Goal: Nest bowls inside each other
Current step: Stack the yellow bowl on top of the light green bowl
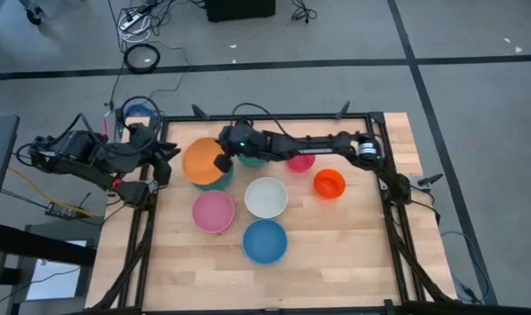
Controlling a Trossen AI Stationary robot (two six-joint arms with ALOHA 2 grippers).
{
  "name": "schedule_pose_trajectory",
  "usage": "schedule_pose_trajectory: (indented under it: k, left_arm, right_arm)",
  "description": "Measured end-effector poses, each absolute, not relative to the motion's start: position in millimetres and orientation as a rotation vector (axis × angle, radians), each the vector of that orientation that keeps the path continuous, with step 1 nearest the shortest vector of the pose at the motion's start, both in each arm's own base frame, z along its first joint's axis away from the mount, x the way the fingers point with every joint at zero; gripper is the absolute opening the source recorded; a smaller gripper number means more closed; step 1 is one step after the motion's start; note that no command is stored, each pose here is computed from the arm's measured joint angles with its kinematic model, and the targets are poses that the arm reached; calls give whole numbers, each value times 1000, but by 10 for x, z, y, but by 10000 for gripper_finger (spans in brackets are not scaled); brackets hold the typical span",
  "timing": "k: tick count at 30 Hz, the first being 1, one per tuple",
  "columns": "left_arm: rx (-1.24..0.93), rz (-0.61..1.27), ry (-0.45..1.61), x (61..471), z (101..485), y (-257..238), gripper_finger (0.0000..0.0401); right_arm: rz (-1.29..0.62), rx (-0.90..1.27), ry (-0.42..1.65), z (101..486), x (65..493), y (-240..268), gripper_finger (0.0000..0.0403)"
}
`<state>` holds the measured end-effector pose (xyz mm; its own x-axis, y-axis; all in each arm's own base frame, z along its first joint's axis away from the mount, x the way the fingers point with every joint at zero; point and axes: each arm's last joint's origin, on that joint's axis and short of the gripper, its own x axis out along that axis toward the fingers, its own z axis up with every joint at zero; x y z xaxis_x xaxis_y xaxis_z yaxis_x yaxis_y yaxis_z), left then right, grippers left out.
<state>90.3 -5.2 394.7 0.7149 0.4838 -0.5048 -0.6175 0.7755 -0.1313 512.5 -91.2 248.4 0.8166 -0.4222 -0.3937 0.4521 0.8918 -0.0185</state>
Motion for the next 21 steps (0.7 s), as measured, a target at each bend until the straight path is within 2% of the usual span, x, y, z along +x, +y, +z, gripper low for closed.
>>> schedule_pose_trajectory:
  k: [10,21]
  left_arm:
    - [-301,617,466,906,3950,-53,97]
    - [-303,618,461,909,3954,-53,97]
  right_arm:
    - [-453,270,471,2357,5181,-1036,0]
    - [-424,266,512,2351,5158,-1019,3]
